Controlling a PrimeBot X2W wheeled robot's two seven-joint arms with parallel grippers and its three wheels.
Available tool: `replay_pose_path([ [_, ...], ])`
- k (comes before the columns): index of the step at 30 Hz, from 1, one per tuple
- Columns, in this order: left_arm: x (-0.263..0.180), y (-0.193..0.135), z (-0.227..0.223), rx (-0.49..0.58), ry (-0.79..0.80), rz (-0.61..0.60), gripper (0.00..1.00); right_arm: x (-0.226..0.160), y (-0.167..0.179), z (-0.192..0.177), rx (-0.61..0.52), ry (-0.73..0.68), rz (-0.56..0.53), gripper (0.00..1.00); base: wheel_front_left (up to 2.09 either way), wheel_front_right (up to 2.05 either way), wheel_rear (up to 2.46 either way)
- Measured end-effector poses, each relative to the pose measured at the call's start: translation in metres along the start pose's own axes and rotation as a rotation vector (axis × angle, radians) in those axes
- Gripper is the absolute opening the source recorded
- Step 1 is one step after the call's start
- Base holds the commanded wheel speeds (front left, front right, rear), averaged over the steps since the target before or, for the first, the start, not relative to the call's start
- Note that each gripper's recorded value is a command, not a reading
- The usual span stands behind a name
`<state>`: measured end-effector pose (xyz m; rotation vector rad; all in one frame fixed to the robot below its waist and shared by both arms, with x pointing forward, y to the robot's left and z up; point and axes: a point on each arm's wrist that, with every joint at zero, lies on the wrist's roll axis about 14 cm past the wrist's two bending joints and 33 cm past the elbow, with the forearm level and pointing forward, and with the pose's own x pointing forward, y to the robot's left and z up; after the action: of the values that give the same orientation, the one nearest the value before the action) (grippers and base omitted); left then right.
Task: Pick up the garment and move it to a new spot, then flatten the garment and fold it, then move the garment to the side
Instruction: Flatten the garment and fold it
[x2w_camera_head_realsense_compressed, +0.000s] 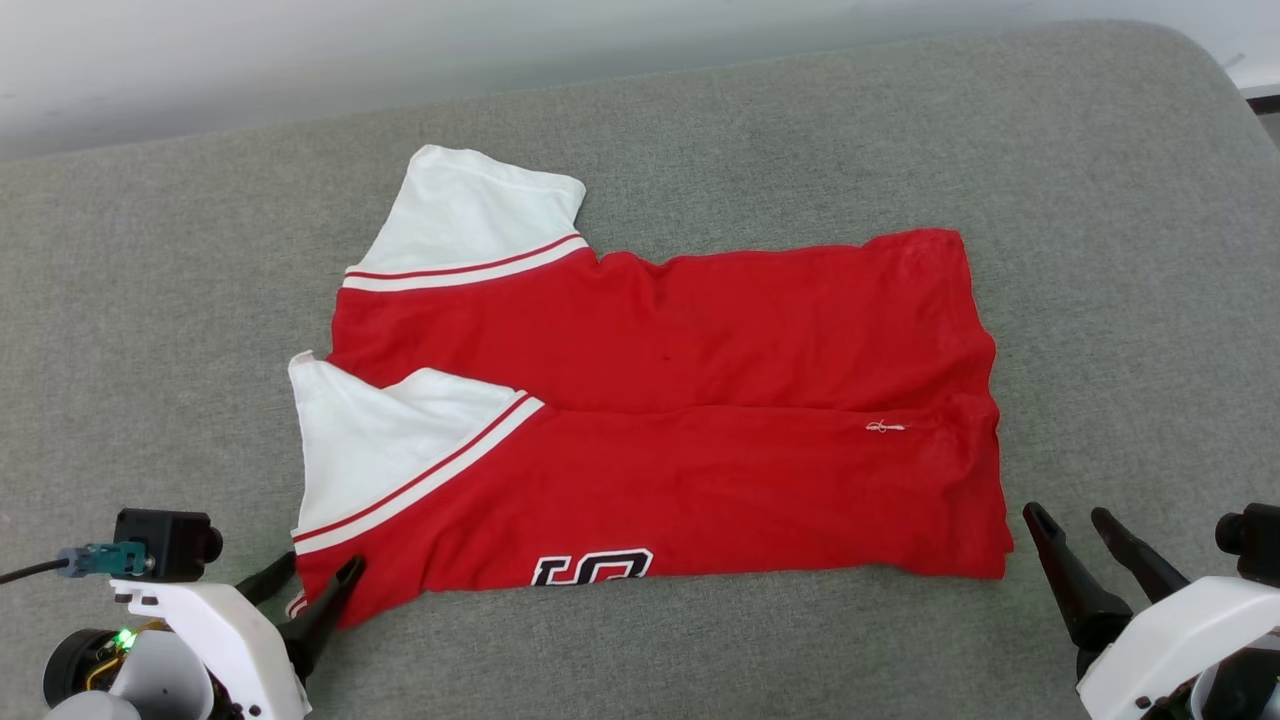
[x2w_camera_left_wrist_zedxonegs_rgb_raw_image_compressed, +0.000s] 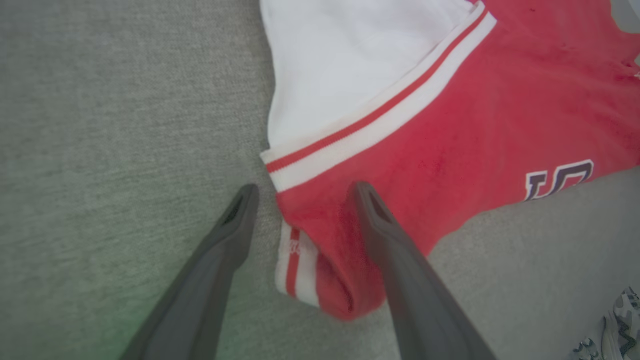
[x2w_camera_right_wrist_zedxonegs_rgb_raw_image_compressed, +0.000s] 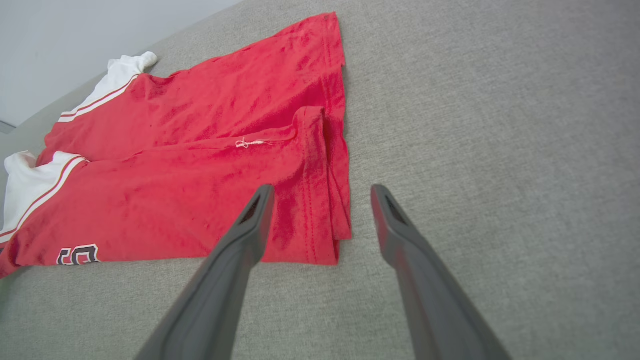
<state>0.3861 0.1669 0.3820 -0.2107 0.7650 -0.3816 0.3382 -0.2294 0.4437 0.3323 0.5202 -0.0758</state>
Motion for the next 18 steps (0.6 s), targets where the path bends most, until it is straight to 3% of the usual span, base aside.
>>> replay_pose_path([
  [2, -0.004, -0.005, -0.004, -0.043, 0.042, -0.01, 1.0, 0.0, 0.001, 0.0, 0.0, 0.0, 0.0, 1.0, 0.0, 0.0, 0.0],
  [10, -0.011, -0.003, -0.014, -0.033, 0.147, 0.006, 0.98, 0.003, 0.005, -0.004, 0.002, 0.014, 0.008, 1.0, 0.0, 0.0, 0.0],
  [11, -0.01, -0.002, -0.014, -0.03, 0.15, 0.009, 0.81, 0.003, 0.005, -0.004, 0.002, 0.016, 0.008, 1.0, 0.0, 0.0, 0.0],
  [12, -0.01, -0.002, -0.014, -0.03, 0.15, 0.009, 0.49, 0.003, 0.005, -0.004, 0.002, 0.016, 0.008, 1.0, 0.0, 0.0, 0.0],
  [14, -0.007, -0.003, -0.013, -0.042, 0.148, 0.007, 0.0, 0.004, 0.005, -0.006, 0.0, 0.027, 0.006, 1.0, 0.0, 0.0, 0.0],
  [18, -0.004, 0.001, -0.011, -0.024, 0.145, 0.012, 0.0, 0.003, 0.005, -0.005, -0.003, 0.034, 0.005, 1.0, 0.0, 0.0, 0.0],
])
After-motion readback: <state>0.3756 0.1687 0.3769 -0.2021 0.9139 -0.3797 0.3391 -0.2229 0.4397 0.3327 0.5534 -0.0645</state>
